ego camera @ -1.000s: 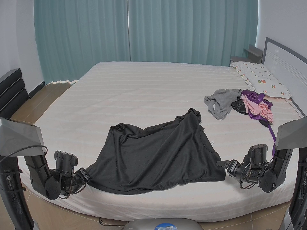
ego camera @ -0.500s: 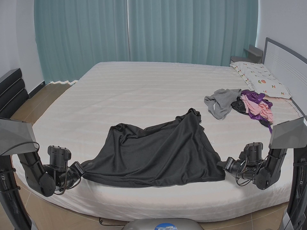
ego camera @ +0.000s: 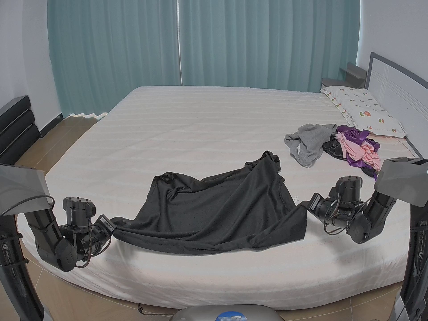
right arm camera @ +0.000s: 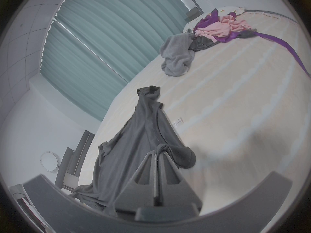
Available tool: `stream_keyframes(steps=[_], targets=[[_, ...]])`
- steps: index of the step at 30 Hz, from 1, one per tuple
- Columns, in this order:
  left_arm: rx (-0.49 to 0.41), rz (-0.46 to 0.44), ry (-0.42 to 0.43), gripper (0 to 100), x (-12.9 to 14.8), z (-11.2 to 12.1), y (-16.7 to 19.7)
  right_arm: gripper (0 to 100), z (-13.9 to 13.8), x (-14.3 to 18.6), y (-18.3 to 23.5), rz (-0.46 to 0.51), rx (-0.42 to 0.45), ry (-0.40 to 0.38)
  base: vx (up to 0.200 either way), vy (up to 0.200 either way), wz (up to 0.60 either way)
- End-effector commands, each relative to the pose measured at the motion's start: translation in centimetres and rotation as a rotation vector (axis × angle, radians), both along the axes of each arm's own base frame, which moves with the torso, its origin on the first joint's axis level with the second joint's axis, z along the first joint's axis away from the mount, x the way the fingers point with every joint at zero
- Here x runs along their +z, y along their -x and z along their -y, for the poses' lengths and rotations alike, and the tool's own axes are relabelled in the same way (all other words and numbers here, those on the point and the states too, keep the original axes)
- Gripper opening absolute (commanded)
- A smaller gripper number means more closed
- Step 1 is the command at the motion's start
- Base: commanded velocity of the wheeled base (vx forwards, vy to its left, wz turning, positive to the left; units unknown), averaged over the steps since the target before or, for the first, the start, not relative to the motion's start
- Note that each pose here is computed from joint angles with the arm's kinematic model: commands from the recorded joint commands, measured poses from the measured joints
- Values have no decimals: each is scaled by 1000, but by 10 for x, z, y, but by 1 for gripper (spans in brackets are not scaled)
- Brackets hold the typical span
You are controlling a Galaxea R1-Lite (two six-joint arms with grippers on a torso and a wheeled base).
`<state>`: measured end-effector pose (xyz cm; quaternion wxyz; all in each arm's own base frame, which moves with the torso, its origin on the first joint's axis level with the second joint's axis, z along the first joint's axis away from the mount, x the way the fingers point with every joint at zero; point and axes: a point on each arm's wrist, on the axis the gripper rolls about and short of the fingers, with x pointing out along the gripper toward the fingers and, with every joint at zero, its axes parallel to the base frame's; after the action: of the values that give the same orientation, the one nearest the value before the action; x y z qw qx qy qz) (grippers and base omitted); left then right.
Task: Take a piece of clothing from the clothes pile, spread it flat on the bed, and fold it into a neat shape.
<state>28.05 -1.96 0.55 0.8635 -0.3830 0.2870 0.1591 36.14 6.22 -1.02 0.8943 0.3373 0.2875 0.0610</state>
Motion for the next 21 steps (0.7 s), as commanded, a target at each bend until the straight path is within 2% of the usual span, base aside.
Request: stream_keyframes(steps=[1, 5, 14, 21], targets=[[23, 24, 27, 0, -5, -1, -5, 0, -5, 18, -31, 62, 1, -10, 0, 0, 0], [30, 35, 44, 0, -12, -1, -9, 0, -11, 23, -52, 66, 5, -13, 0, 0, 0], [33, 2, 50, 0, -28, 0, -11, 0, -29, -7, -83, 60, 1, 0, 0, 0, 0], [32, -18, 48, 0, -36, 0, -13, 0, -37, -20, -99, 93, -47, 25, 0, 0, 0]])
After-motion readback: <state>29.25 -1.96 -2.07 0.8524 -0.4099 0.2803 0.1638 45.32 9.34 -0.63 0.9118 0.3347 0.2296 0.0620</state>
